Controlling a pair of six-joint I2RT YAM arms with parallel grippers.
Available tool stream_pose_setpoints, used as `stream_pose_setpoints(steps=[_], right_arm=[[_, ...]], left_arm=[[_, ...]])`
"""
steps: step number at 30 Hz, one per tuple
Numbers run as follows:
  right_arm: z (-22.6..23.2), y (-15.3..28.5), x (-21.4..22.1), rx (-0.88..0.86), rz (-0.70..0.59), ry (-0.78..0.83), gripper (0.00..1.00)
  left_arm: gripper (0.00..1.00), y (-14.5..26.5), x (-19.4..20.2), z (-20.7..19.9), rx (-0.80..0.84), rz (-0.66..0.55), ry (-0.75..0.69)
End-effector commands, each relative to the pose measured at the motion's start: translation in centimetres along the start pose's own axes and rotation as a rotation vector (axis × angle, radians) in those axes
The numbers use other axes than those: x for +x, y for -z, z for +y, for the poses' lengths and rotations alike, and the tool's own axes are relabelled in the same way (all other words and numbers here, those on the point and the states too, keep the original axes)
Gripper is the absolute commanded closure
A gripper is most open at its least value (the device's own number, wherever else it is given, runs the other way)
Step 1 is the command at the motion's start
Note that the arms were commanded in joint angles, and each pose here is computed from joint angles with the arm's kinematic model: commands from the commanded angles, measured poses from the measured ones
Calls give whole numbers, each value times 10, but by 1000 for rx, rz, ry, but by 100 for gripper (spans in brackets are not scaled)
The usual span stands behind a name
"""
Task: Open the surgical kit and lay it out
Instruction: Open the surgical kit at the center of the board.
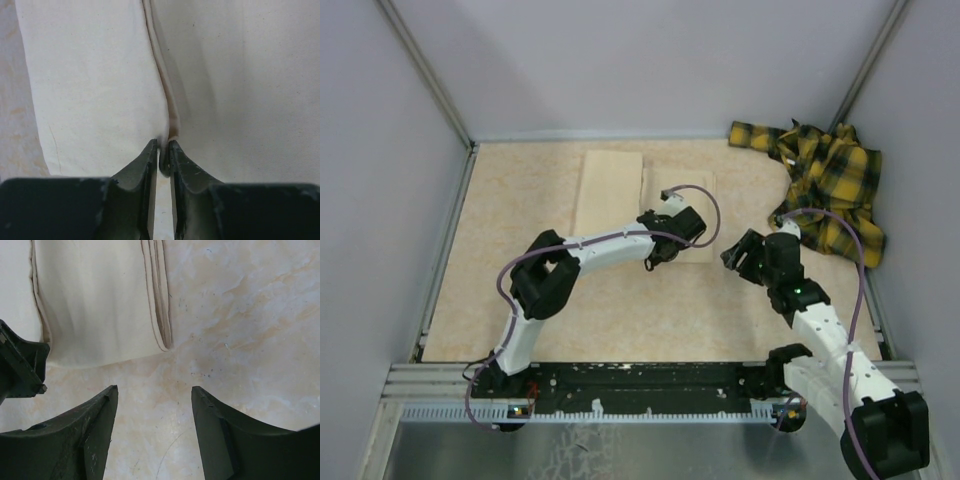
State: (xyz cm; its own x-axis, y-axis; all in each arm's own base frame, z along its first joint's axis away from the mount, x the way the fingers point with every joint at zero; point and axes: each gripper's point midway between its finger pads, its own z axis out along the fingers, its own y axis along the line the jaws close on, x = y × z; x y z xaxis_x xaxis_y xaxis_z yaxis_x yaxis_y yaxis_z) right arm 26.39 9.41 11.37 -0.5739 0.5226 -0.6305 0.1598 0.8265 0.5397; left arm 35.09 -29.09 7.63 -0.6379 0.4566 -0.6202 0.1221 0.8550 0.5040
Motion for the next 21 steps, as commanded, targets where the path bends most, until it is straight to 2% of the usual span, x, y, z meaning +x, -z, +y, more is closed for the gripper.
stream_pose_setpoints(steps=[1,2,3,9,14,21], right_arm=[[11,3,-14,-54,-51,13,39],[11,3,-14,-56,-49,12,39],[11,3,-14,-58,-49,11,39],[12,4,-12,-62,-43,13,40],[13,3,-11,-69,-33,12,40],[14,-1,-8,-74,-16,6,41]], left_arm=[[86,6,-20,11,16,-30,47],[95,5,-22,14,25,-28,61],[100,5,-24,19,35,-25,82],[100,-2,-39,64,111,-34,261],[100,-11,-50,126,146,-77,447],[100,-38,-11,201,44,-55,579]])
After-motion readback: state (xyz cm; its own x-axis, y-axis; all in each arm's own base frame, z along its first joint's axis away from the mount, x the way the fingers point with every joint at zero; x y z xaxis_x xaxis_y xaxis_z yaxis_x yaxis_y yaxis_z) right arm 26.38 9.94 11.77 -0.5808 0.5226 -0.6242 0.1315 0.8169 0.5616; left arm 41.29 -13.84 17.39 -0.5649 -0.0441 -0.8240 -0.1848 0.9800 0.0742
